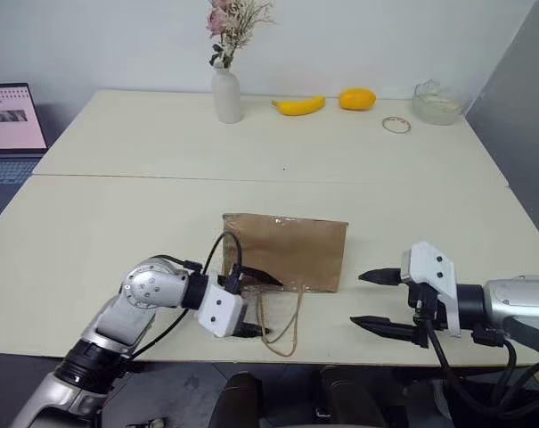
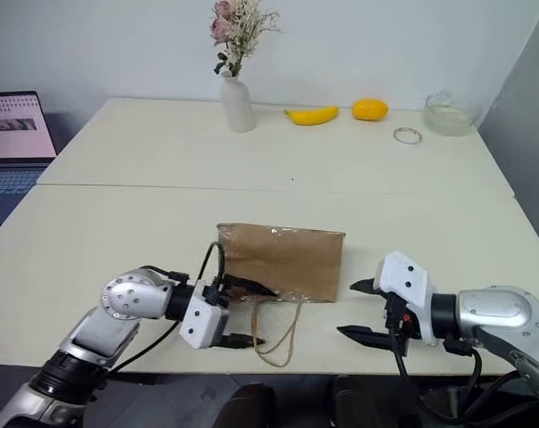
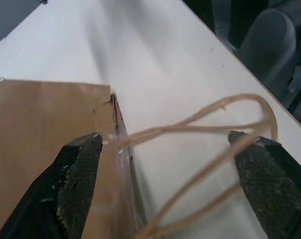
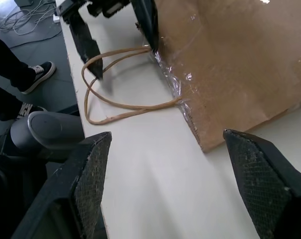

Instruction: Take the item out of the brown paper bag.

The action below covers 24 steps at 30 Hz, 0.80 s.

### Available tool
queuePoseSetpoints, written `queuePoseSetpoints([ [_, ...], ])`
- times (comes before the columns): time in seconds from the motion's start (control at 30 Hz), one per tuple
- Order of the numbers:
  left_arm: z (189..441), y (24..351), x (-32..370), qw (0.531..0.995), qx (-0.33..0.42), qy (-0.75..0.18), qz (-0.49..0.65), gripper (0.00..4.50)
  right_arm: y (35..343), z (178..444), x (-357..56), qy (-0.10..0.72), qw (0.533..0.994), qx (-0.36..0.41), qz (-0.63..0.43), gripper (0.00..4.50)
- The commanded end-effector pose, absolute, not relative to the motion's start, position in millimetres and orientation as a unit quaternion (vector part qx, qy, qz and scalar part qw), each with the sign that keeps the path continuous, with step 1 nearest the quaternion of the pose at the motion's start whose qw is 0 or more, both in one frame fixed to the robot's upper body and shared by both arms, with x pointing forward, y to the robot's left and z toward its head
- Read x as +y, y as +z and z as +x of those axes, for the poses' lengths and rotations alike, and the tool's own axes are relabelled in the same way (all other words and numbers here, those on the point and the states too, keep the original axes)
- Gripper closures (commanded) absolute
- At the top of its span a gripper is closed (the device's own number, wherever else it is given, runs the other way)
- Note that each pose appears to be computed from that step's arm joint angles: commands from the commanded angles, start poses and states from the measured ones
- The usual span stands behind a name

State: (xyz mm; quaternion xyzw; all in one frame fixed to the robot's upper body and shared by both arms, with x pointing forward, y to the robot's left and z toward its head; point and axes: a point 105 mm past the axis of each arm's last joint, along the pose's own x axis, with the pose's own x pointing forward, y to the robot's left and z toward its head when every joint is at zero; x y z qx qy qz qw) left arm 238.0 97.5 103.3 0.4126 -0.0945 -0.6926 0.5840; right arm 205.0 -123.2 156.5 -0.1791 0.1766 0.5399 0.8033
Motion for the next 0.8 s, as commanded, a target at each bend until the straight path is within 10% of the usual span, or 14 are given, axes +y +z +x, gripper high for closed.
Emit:
queuePoseSetpoints([
  [0.03,237.2,109.6,89.0,0.575,-0.121,-0.693,0.417,0.66,159.2,202.4,-118.3,0.55,0.796,0.165,-0.191,0.74],
  [0.43,250.2,150.6,78.0,0.646,-0.114,-0.674,0.339,4.48,149.7,195.4,-105.3,0.585,0.77,0.17,-0.191,0.74],
  [0.8,301.8,205.6,82.2,0.745,-0.133,-0.577,0.308,4.48,142.2,203.7,-63.2,0.636,0.736,0.126,-0.195,0.74],
])
